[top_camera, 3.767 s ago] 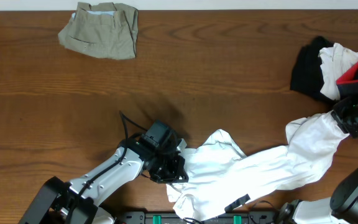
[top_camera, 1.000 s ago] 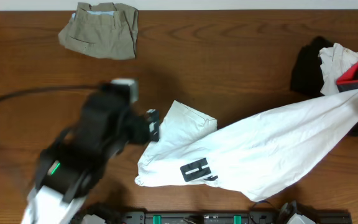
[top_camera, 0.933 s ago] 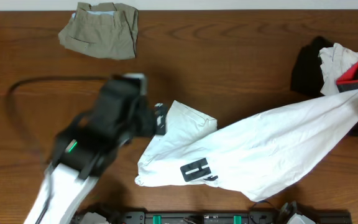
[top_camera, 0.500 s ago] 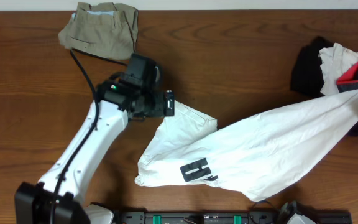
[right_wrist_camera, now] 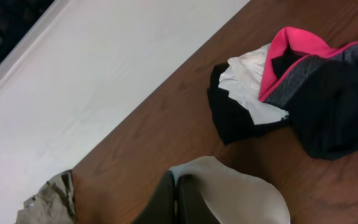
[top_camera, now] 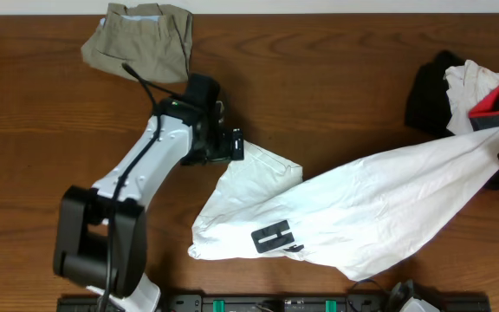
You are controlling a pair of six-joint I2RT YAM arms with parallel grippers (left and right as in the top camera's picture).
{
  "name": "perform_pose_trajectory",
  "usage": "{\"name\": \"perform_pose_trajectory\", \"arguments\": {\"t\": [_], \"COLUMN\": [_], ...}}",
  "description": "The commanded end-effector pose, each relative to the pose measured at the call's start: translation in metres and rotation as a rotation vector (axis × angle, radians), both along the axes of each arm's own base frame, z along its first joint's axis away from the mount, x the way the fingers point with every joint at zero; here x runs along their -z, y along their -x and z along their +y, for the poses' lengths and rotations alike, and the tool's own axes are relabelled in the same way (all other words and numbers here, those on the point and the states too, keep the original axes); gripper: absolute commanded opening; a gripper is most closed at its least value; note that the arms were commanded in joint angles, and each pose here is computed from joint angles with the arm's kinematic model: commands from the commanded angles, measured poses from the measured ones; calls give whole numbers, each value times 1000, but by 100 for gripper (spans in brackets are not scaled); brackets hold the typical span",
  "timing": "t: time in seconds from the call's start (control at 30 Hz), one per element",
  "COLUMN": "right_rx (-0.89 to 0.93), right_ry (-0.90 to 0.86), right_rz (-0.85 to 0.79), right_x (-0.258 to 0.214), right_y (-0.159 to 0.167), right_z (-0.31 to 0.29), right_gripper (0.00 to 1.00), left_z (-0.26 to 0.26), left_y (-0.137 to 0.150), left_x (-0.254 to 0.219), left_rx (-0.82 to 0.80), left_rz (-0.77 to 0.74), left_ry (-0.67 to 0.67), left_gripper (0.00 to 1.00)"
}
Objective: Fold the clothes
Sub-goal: 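Hold the shirt's upper-left corner with the left gripper, right gripper holding right end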
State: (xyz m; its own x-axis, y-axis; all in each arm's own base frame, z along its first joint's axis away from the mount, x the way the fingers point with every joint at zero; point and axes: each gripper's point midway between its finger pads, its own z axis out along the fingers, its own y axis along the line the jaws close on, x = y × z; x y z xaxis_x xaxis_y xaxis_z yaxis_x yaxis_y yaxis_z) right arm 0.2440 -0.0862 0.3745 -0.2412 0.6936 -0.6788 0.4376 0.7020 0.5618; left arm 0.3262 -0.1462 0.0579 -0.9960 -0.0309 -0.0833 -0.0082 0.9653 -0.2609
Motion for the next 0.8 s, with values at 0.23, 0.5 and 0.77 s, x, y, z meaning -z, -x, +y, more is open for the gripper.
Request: {"name": "perform_pose_trajectory", "arguments": {"t": [0.23, 0.5, 0.77], "right_rx": [-15, -14, -15], "right_ry": [28, 20, -4], "right_rz": [-9, 2, 41], "right_x": [-8, -5, 6], "right_y": [3, 2, -4], "right_z": [3, 3, 0], "right_gripper": [1, 1, 1], "left_z": [0, 8, 20], "left_y": [-5, -8, -12], "left_x": [28, 39, 42], "left_rx": [-4, -26, -53], "left_rz": [39, 41, 14], "left_ry": [-12, -65, -155], "left_gripper": [98, 98, 100]}}
